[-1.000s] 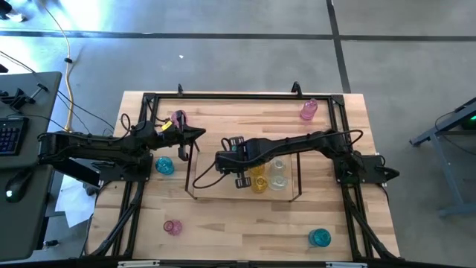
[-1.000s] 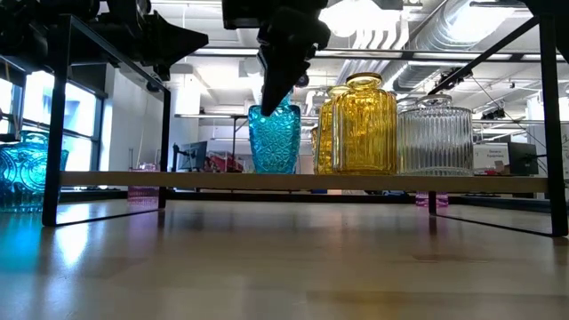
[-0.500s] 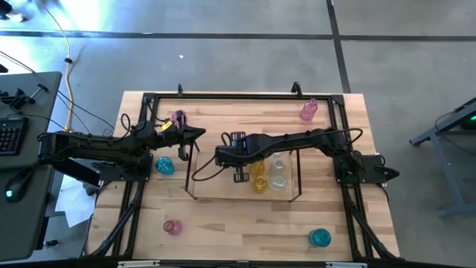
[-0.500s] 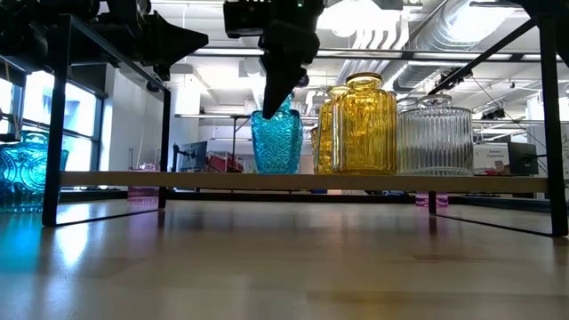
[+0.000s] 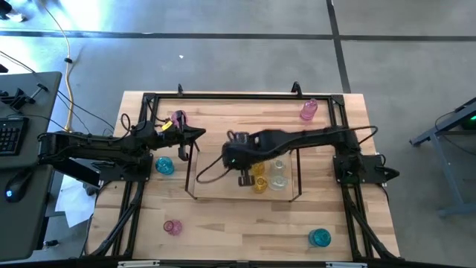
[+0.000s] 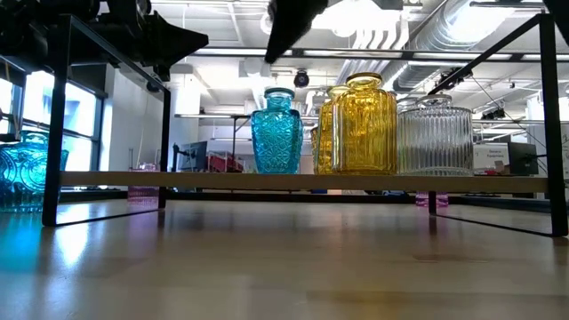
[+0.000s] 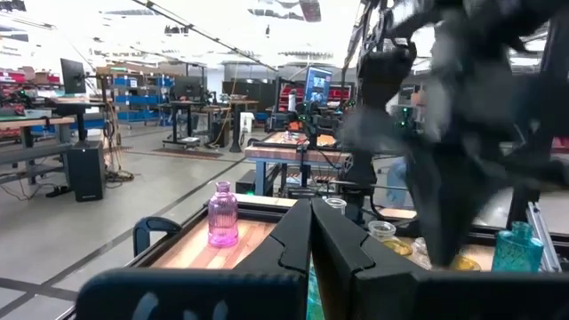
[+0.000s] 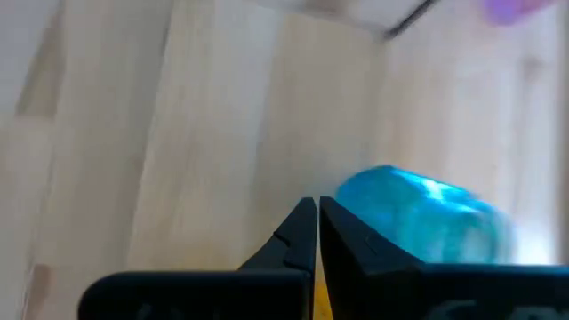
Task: Sort vases onto shelf
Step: Put the top blue vase on the shelf
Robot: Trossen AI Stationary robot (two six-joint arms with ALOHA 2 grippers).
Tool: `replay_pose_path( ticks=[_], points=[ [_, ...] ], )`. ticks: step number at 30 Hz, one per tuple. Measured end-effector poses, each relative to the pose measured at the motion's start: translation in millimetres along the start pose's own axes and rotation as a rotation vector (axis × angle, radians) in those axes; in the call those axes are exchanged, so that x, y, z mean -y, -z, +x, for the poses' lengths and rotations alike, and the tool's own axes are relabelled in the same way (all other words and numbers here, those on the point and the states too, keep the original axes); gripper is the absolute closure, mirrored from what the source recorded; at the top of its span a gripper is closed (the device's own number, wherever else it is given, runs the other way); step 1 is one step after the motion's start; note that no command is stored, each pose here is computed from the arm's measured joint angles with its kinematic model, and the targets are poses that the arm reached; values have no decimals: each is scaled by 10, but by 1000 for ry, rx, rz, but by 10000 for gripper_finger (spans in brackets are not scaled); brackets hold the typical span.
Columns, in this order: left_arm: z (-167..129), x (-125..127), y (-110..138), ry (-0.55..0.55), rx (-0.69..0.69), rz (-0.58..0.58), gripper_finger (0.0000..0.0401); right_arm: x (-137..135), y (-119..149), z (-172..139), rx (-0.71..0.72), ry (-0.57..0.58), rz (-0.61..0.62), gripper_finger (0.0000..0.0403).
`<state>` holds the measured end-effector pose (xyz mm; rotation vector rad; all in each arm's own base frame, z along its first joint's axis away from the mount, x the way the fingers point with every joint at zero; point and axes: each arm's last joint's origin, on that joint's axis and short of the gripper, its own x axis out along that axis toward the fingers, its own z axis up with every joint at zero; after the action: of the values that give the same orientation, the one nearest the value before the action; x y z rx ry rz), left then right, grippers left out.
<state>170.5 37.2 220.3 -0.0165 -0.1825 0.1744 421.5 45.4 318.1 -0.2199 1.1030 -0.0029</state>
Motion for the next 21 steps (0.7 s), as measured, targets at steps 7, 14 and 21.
replay_pose_path(
  ticks=[7, 14, 21],
  points=[
    [0, 0, -1, 0, 1, 0, 401, 724, 145, -187, -3, 171, 156, 403],
    [0, 0, -1, 1, 1, 0, 401, 1354, 338, 159, -46, -28, 230, 403],
    [0, 1, 1, 2, -1, 8, 401, 1441, 338, 443, -7, -208, 205, 403]
  ],
)
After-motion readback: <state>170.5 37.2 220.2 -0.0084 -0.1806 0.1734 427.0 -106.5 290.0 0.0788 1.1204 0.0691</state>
